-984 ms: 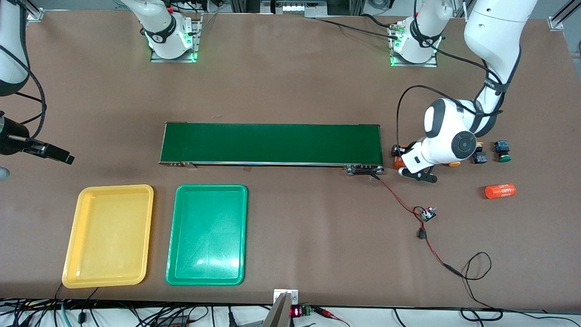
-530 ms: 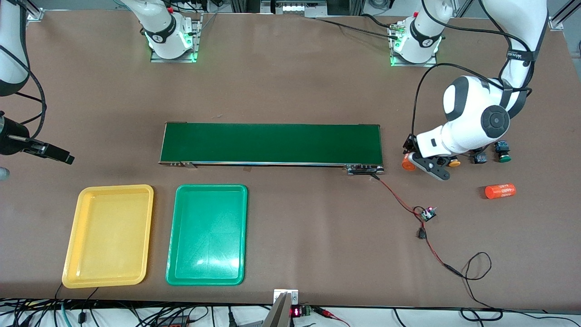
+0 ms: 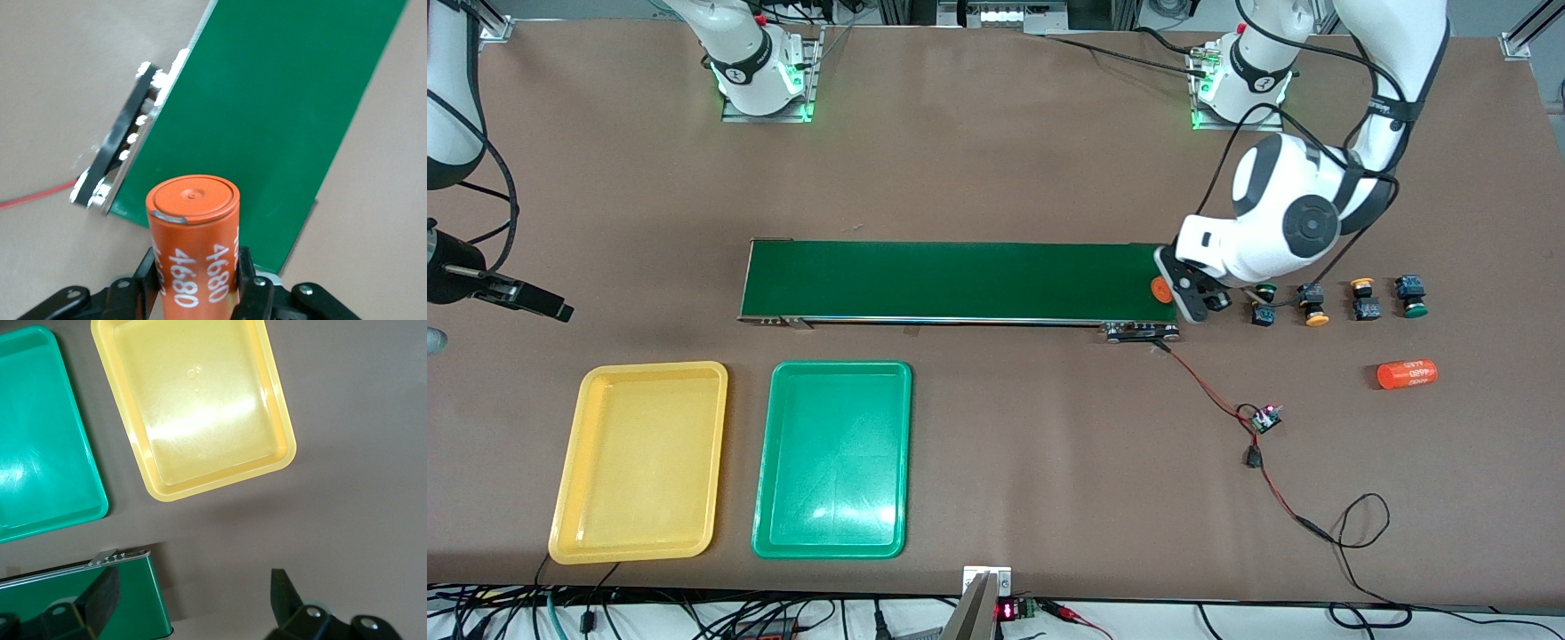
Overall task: Sort buttons by color to trays
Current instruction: 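Carry the orange cylinder onto the green conveyor belt and release, then raise the left gripper and move it back over the button row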
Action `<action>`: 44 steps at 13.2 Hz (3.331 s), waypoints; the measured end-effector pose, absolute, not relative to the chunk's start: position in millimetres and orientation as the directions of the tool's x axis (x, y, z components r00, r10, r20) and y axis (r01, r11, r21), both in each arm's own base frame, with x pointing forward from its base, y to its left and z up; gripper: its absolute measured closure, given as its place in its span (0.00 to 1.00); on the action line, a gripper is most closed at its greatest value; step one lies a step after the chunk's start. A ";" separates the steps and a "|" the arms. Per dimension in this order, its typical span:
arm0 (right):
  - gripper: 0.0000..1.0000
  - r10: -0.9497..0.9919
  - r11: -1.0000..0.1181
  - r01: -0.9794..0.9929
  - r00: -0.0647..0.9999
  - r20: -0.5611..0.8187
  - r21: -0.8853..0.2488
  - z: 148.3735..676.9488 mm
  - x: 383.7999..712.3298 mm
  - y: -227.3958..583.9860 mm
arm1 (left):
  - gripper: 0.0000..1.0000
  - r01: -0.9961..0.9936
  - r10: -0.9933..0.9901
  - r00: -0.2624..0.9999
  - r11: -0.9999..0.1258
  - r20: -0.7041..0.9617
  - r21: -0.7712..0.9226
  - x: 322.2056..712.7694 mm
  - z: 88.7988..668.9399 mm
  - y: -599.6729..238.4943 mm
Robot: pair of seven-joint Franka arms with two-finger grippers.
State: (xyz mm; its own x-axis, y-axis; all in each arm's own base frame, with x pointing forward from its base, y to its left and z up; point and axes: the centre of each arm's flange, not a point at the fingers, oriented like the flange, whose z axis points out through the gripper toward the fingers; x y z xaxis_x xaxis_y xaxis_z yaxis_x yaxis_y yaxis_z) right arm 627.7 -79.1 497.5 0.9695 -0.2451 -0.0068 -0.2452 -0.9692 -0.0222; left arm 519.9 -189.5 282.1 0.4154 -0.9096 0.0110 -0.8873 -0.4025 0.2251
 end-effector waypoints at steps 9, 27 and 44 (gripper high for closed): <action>0.00 -0.248 -0.969 -0.248 0.969 -0.006 -0.020 488.1 636.9 -82.0 | 0.51 -0.997 -1.000 0.014 -0.013 0.013 0.082 504.0 282.6 -254.9; 0.00 -0.228 -0.973 -0.228 0.974 0.009 -0.020 492.7 640.9 -94.1 | 0.00 -0.999 -1.000 -0.026 0.026 -0.001 0.041 508.2 284.1 -260.8; 0.00 -0.205 -0.979 -0.204 0.979 0.013 -0.019 496.2 638.7 -110.6 | 0.00 -0.372 -0.405 0.891 -0.910 -0.204 0.181 550.1 290.6 -44.7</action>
State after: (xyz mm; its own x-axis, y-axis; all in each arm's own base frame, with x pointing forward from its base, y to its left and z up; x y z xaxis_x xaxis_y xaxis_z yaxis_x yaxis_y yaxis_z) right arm 638.7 -110.6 496.2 0.9788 -0.2046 0.0125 -0.2043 -0.9787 -0.0190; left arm 550.1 -44.7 290.6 0.8914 -0.4046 -0.2041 -0.3717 -0.9105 0.1813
